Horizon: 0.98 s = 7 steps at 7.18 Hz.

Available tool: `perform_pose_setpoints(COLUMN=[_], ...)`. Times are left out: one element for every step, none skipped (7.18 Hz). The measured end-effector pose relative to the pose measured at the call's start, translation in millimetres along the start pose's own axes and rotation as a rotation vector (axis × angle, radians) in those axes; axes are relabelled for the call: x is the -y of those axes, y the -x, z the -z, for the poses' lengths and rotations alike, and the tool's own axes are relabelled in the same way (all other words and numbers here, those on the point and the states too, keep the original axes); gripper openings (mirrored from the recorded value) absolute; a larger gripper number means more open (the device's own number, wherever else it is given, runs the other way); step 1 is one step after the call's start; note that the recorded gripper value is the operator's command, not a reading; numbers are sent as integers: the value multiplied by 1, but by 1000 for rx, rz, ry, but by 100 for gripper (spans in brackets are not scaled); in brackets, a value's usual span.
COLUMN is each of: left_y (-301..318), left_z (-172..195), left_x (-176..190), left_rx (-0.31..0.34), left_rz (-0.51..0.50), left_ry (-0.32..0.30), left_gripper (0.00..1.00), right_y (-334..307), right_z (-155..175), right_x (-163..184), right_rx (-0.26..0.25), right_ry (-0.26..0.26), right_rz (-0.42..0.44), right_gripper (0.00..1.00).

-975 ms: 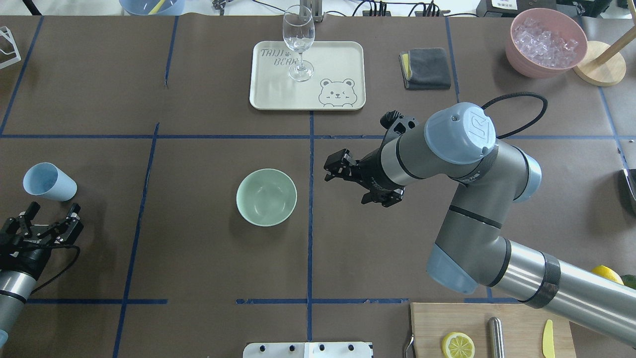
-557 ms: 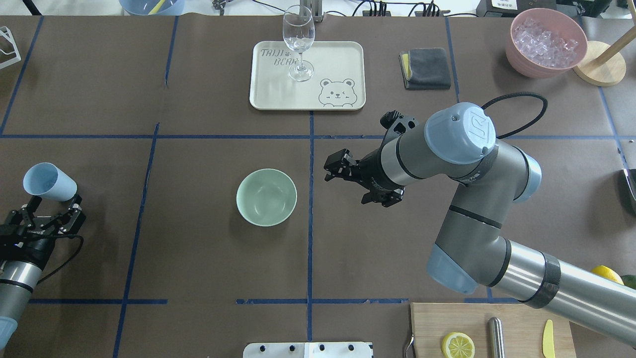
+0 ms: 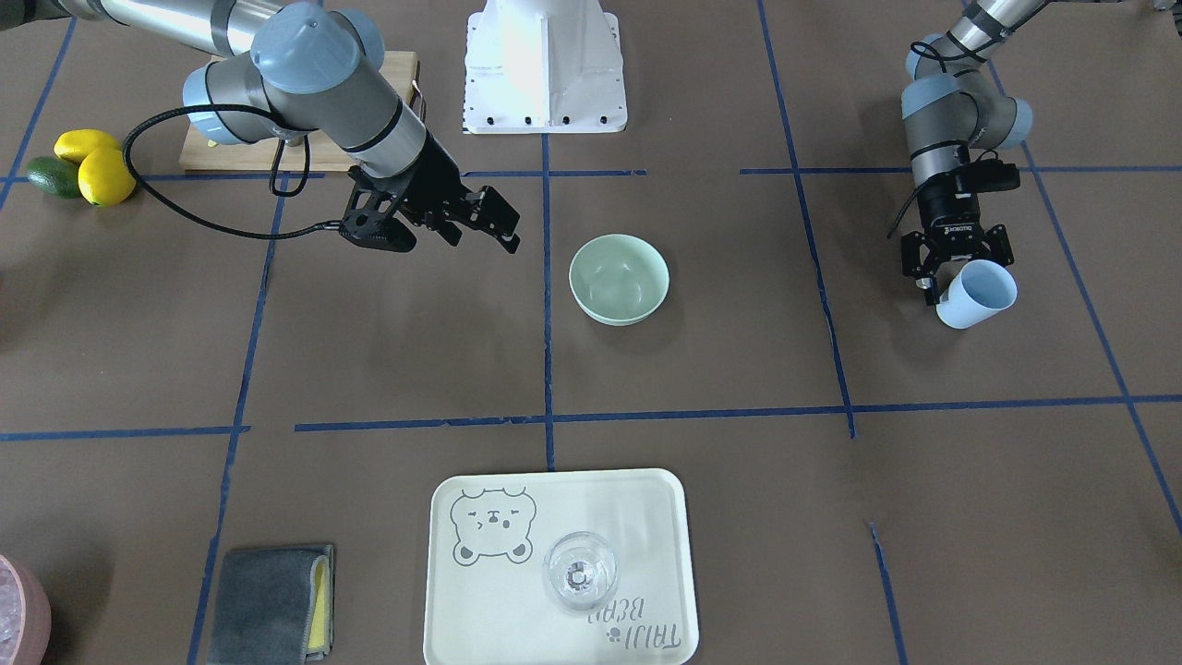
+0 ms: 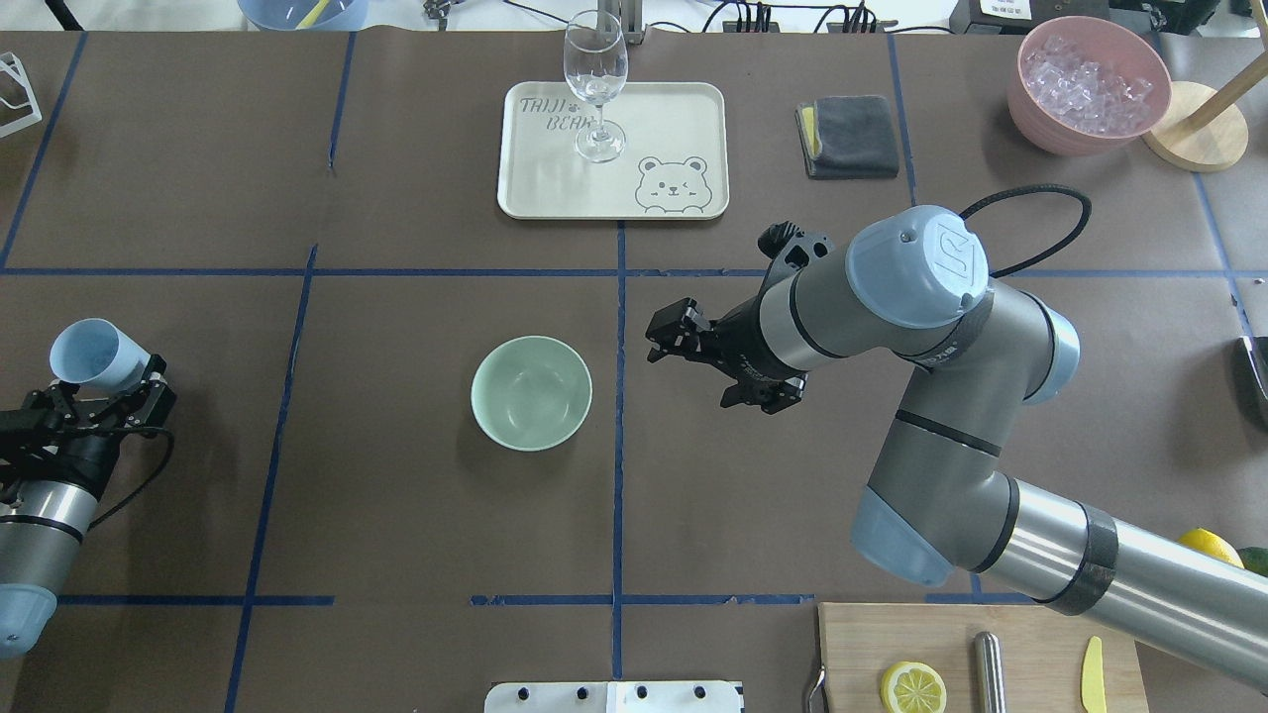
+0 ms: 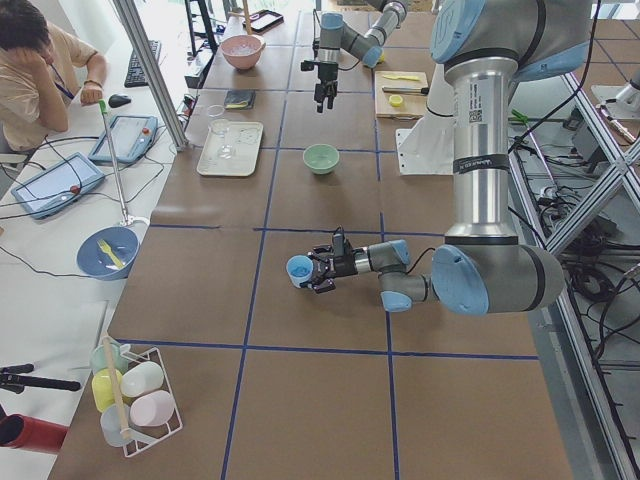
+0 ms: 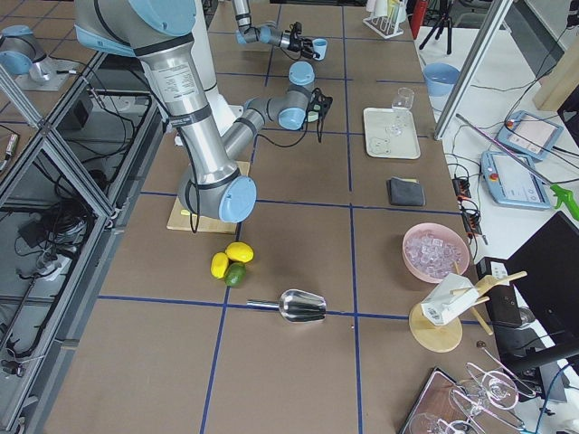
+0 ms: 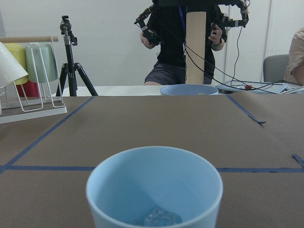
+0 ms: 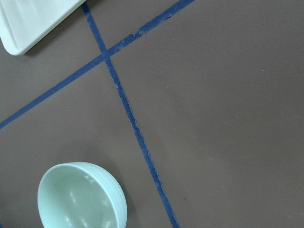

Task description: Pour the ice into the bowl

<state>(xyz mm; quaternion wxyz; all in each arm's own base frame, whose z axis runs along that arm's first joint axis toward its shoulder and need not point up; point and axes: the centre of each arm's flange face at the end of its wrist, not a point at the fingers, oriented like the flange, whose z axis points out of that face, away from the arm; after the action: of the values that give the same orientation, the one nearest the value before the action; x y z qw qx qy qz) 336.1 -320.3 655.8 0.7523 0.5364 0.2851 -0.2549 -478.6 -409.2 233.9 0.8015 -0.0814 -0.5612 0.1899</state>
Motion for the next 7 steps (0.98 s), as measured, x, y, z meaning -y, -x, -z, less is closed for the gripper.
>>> perform_pose_setpoints(left_y=[2, 3, 3, 4, 5, 6, 7], left_z=[-4, -9, -14, -16, -18, -19, -20], left_x=[2, 1, 0, -1, 0, 1, 2], left_rx=[7, 15, 20, 24, 27, 30, 31], left_rz=[2, 3, 2, 1, 1, 1, 0], left_ry=[0, -1, -1, -1, -2, -4, -7], left_gripper=[99, 99, 90, 76, 38, 2, 0], right_y=[1, 2, 2, 3, 3, 3, 2], right_z=[1, 2, 3, 4, 4, 4, 3], right_x=[-1, -1, -2, -3, -3, -3, -3], right_rx=[3, 5, 7, 9, 11, 10, 7], right_ry=[1, 1, 2, 2, 2, 2, 1], right_rz=[1, 3, 4, 5, 5, 5, 4], right_gripper=[100, 100, 100, 100, 100, 100, 100])
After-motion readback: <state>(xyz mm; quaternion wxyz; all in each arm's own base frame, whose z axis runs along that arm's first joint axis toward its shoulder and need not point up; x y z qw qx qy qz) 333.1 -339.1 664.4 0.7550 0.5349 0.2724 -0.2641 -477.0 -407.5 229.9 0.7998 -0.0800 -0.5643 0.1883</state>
